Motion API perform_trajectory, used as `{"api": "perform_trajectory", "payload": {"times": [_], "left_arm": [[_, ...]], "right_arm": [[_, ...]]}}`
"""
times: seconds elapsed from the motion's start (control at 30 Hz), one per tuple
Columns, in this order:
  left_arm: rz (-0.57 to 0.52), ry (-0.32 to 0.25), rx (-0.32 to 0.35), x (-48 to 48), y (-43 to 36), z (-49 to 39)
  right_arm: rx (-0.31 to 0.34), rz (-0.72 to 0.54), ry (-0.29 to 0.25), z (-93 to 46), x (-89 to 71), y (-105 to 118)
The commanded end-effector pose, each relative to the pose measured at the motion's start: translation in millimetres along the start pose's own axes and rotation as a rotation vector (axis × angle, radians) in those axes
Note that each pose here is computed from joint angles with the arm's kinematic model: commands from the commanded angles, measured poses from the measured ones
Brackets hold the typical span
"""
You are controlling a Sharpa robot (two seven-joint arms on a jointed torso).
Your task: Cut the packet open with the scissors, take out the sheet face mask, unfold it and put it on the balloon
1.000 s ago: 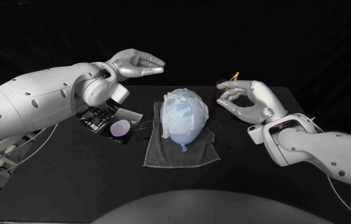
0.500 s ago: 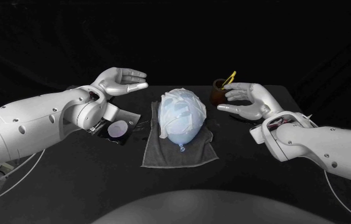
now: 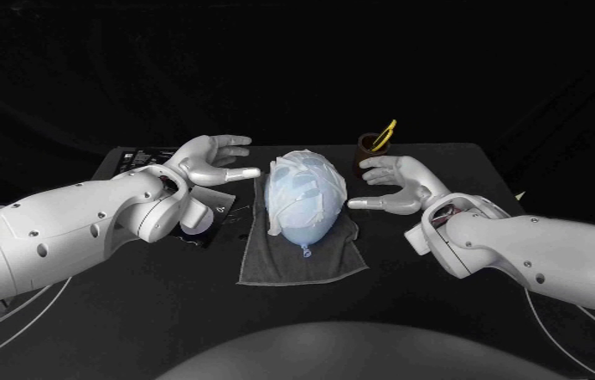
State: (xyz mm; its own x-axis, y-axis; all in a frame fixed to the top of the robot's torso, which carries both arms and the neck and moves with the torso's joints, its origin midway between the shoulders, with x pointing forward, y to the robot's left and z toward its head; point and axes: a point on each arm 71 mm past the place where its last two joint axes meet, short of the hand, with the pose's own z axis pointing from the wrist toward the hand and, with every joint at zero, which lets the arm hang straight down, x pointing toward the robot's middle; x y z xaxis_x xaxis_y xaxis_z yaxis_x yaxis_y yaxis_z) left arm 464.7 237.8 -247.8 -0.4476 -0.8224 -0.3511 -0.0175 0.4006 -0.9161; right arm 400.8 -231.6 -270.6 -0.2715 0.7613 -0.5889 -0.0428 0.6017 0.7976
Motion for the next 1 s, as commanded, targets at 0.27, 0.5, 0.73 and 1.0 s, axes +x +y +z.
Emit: {"api": "perform_trajectory", "payload": {"times": [0.27,0.5,0.73,1.0], "left_arm": [[0.097,0.042,-0.031,23.4,2.7,0.8],[0.110,0.066,-0.040,34.4,0.1,2.3],[0.124,0.074,-0.048,40.2,-1.3,4.7],[0.125,0.073,-0.056,42.8,-1.9,6.5]], "right_arm": [[0.071,0.061,0.086,2.9,19.1,-2.4],[0.089,0.096,0.093,6.6,26.5,0.2],[0.095,0.123,0.101,9.9,33.0,3.6],[0.114,0.127,0.102,13.9,35.0,2.4]]}}
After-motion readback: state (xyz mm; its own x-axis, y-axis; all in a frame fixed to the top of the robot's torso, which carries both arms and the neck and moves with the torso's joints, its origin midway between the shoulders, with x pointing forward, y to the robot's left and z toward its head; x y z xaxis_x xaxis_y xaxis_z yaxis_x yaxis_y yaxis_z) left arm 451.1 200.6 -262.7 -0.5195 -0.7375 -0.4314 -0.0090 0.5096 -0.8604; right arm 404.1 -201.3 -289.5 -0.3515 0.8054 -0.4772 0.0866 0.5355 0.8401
